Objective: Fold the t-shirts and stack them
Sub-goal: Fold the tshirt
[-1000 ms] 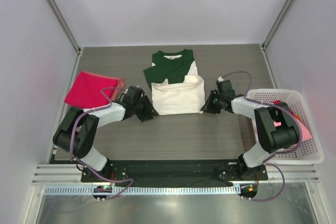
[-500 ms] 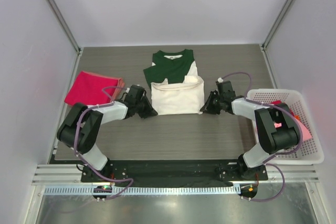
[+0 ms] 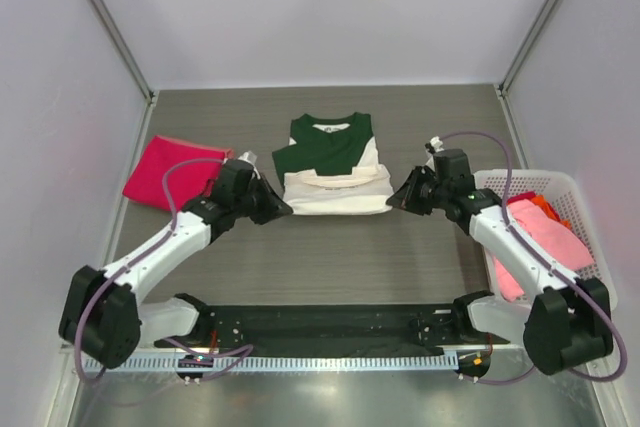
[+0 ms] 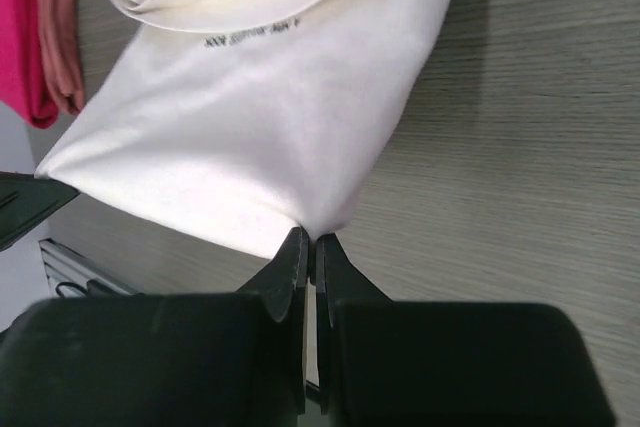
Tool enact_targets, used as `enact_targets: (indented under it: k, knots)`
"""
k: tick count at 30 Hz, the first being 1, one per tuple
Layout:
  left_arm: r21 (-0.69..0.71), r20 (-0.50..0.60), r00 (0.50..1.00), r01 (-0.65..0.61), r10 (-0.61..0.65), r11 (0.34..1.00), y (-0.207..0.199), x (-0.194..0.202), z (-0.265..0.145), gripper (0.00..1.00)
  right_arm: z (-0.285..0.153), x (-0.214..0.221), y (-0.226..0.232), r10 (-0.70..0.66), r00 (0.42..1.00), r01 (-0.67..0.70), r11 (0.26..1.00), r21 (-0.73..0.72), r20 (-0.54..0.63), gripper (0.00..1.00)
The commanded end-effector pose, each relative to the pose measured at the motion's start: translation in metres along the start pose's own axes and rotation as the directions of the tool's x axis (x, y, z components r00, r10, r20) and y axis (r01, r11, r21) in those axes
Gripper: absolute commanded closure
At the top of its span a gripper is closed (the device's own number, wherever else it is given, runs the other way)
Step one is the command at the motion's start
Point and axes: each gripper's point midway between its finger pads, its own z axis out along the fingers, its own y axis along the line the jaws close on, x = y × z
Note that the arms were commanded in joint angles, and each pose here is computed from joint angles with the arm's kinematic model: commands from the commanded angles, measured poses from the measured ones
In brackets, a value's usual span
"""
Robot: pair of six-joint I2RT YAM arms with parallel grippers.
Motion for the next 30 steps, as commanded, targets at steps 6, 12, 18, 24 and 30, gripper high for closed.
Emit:
enact_targets:
  k: [6,12,18,24,30]
  knots:
    - [0.108,-0.036,0.998,-0.040,0.044,0.993,-0.033,0.016,-0.069,1.00,-0.064,-0.006,0.035,-0.024,0.998,0.028,0.997,-0.073,0.052,0.99]
    - [0.160,-0.043,0.998,-0.026,0.034,0.987,-0.041,0.028,-0.097,1.00,-0.089,-0.006,0.045,-0.029,0.996,0.037,0.995,-0.089,0.087,0.99]
    - [0.158,-0.015,0.999,-0.042,0.045,0.987,-0.051,0.017,-0.103,1.00,-0.089,-0.024,0.046,-0.037,0.992,0.043,0.998,-0.050,0.123,0.99]
    - [0.107,-0.002,0.998,-0.064,0.064,0.992,-0.063,-0.011,-0.083,1.00,-0.078,-0.058,0.051,-0.059,0.984,0.058,0.998,0.008,0.169,0.99]
    - [0.054,0.023,0.997,-0.078,0.077,0.996,-0.074,-0.053,-0.057,1.00,-0.050,-0.095,0.055,-0.071,0.980,0.062,0.997,0.054,0.184,0.99]
